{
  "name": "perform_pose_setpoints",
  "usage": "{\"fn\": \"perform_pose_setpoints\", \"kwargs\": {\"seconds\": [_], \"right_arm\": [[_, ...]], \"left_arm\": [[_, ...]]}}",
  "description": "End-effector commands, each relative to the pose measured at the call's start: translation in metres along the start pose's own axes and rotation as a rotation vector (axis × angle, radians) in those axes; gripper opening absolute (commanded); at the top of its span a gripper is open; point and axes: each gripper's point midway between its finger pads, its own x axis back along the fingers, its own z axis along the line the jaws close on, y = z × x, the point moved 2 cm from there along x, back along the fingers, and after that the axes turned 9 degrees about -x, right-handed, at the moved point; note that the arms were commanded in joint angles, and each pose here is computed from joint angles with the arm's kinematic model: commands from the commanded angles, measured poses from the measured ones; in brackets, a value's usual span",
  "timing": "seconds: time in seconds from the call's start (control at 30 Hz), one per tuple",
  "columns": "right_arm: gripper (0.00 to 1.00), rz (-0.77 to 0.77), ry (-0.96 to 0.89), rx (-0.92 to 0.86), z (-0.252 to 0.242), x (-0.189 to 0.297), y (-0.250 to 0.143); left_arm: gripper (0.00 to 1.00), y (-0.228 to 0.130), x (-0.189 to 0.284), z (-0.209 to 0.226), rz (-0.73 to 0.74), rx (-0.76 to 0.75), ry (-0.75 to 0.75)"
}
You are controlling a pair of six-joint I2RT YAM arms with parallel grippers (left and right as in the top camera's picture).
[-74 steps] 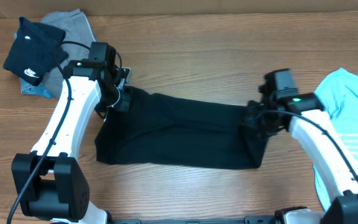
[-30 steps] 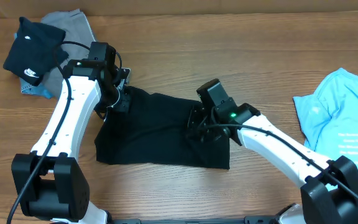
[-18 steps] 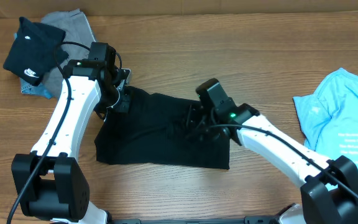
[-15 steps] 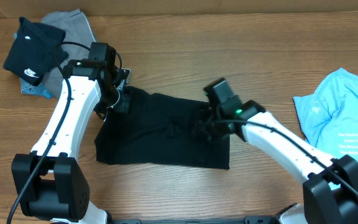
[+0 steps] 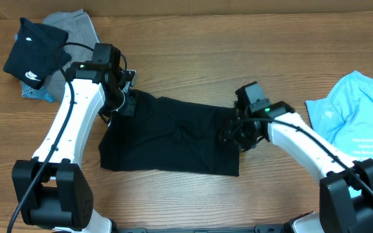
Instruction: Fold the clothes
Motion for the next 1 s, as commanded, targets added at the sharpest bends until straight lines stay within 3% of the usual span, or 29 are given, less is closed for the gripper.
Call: {"fn": "perform_pose_setpoints", "kwargs": {"seconds": [0.0, 0.2, 0.47, 0.7, 0.73, 0.8, 0.83, 0.97], "right_arm": [[0.48, 0.094, 0.062, 0.049, 0.006, -0.017, -0.024], [0.41, 0.093, 0.104, 0.022, 0.012, -0.024, -0.024], [0.04, 0.141, 0.166, 0.143, 0.039, -0.032, -0.050], [0.06, 0.220, 0.150, 0.222, 0.053, -0.043, -0.094], [0.11, 0.229, 0.152, 0.231, 0.054, -0.043, -0.098], [0.29, 0.242, 0.155, 0.236, 0.055, -0.043, -0.101], [0.32, 0.243, 0.157, 0.239, 0.055, -0.043, -0.101], [0.25, 0.207, 0.197, 0.328, 0.065, -0.035, -0.098]], "left_arm": [[0.27, 0.006, 0.005, 0.002, -0.021, -0.015, 0.008], [0.27, 0.006, 0.005, 0.002, -0.021, -0.015, 0.007], [0.26, 0.005, 0.005, 0.002, -0.019, -0.016, 0.007], [0.26, 0.005, 0.005, 0.002, -0.020, -0.016, 0.007], [0.26, 0.005, 0.005, 0.002, -0.020, -0.016, 0.007], [0.26, 0.005, 0.005, 0.002, -0.020, -0.016, 0.007], [0.26, 0.005, 0.005, 0.002, -0.020, -0.016, 0.007], [0.27, 0.005, 0.005, 0.002, -0.020, -0.016, 0.007]]}}
